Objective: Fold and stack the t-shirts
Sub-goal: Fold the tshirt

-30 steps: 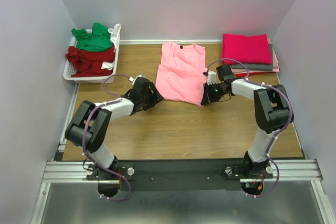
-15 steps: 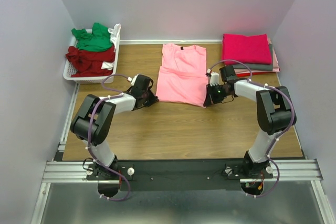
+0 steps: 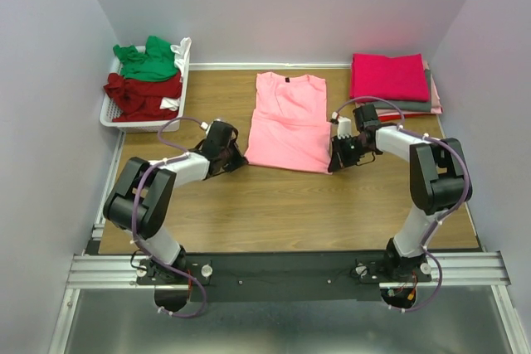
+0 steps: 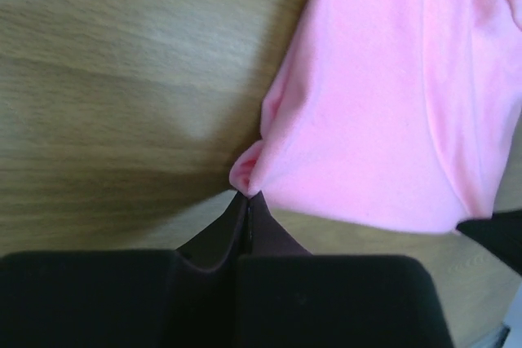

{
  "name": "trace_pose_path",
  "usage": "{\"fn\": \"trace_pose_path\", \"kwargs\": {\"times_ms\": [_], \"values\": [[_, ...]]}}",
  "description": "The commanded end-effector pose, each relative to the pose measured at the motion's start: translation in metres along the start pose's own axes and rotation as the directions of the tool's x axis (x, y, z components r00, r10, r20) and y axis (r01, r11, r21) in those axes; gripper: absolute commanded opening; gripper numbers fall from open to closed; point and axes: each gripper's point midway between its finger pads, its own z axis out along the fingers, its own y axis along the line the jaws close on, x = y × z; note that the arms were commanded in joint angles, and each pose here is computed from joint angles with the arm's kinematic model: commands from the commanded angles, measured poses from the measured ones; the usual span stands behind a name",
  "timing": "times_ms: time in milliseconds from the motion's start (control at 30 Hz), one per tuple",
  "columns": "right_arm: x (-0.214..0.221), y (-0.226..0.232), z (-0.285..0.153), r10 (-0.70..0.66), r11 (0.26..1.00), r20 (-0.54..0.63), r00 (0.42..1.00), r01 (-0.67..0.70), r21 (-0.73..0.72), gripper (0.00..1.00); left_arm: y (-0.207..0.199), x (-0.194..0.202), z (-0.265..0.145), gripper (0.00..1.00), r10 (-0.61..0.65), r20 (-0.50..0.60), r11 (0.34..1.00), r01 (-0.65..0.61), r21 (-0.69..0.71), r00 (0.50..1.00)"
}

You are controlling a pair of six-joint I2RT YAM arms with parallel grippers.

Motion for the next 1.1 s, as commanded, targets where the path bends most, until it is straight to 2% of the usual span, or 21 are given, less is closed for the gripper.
{"fn": "trace_pose_path", "kwargs": {"times_ms": [0,33,67,200,300,333,367,500,533,600,633,667,700,733,767,800,833,867,967,1000,1067], "values": [[0.022,0.004,-0.012,-0.03,0.999,-0.066,0.997,0.03,-0.012,0.08,-0.013,0.014,-0.021,0.02,0.106,-0.056,0.987,-0.098,0.125,0.993],[0.025,0.004,-0.013,-0.031,0.999,-0.077,0.997,0.03,-0.012,0.1,-0.011,0.019,-0.024,0.04,0.121,-0.062,0.983,-0.111,0.146,0.991],[0.026,0.004,-0.015,-0.041,0.999,-0.076,0.996,0.04,-0.011,0.14,-0.02,0.02,-0.035,0.19,0.144,-0.057,0.971,-0.13,0.199,0.988],[0.029,0.003,-0.024,-0.067,0.998,-0.091,0.994,0.067,0.004,0.31,-0.031,0.025,-0.068,0.45,0.174,-0.02,0.938,-0.16,0.307,0.985],[0.029,0.006,-0.036,-0.1,0.995,-0.092,0.991,0.1,0.001,0.49,-0.04,0.024,-0.097,0.55,0.196,0.028,0.908,-0.192,0.373,0.98],[0.03,0.008,-0.042,-0.108,0.994,-0.101,0.989,0.108,-0.005,0.62,-0.048,0.021,-0.114,0.58,0.211,0.065,0.887,-0.219,0.406,0.975],[0.029,0.01,-0.047,-0.133,0.991,-0.097,0.986,0.132,-0.014,0.67,-0.054,0.018,-0.123,0.58,0.231,0.095,0.868,-0.249,0.431,0.968],[0.015,0.024,-0.077,-0.325,0.945,-0.055,0.944,0.323,-0.048,0.87,-0.097,-0.02,-0.181,0.71,0.36,0.365,0.725,-0.503,0.471,0.859],[0.01,0.033,-0.086,-0.396,0.917,-0.017,0.918,0.394,-0.069,0.89,-0.115,-0.041,-0.202,0.73,0.42,0.488,0.65,-0.629,0.427,0.765],[-0.004,0.045,-0.099,-0.524,0.846,0.052,0.85,0.526,-0.086,0.94,-0.134,-0.061,-0.222,0.78,0.468,0.589,0.578,-0.732,0.361,0.659],[-0.009,0.057,-0.104,-0.561,0.813,0.109,0.82,0.571,-0.116,0.98,-0.149,-0.079,-0.239,0.81,0.524,0.68,0.48,-0.837,0.261,0.512],[-0.016,0.066,-0.113,-0.614,0.77,0.158,0.774,0.631,-0.099,1.0,-0.152,-0.085,-0.236,0.83,0.559,0.699,0.435,-0.875,0.21,0.446],[-0.02,0.072,-0.119,-0.661,0.722,0.2,0.723,0.686,-0.09,1.0,-0.154,-0.09,-0.237,0.84,0.6,0.721,0.365,-0.921,0.14,0.347],[-0.017,0.081,-0.117,-0.716,0.645,0.259,0.648,0.756,-0.107,1.0,-0.157,-0.088,-0.235,0.84,0.626,0.732,0.288,-0.952,0.103,0.269],[-0.024,0.085,-0.118,-0.75,0.595,0.307,0.586,0.8,-0.074,1.0,-0.153,-0.089,-0.222,0.84,0.684,0.72,0.162,-0.987,0.008,0.119],[-0.025,0.091,-0.122,-0.769,0.557,0.348,0.537,0.829,-0.05,1.0,-0.151,-0.083,-0.213,0.84,0.708,0.705,0.093,-0.995,-0.024,0.049],[-0.02,0.1,-0.118,-0.762,0.526,0.402,0.508,0.847,-0.074,1.0,-0.143,-0.075,-0.196,0.87,0.745,0.667,0.044,-0.998,-0.035,0.009],[-0.018,0.103,-0.115,-0.75,0.52,0.421,0.51,0.848,-0.101,1.0,-0.14,-0.073,-0.19,0.88,0.757,0.649,-0.027,-0.996,-0.079,-0.072],[-0.015,0.105,-0.108,-0.73,0.518,0.44,0.523,0.843,-0.143,1.0,-0.116,-0.045,-0.163,0.88,0.8,0.567,-0.174,-0.98,-0.095,-0.197],[-0.012,0.102,-0.105,-0.738,0.515,0.428,0.521,0.846,-0.141,1.0,-0.11,-0.04,-0.16,0.89,0.795,0.543,-0.236,-0.962,-0.137,-0.272],[-0.004,0.086,-0.094,-0.789,0.49,0.368,0.493,0.865,-0.107,1.0,-0.093,-0.015,-0.153,0.89,0.788,0.513,-0.31,-0.939,-0.147,-0.34]]}}
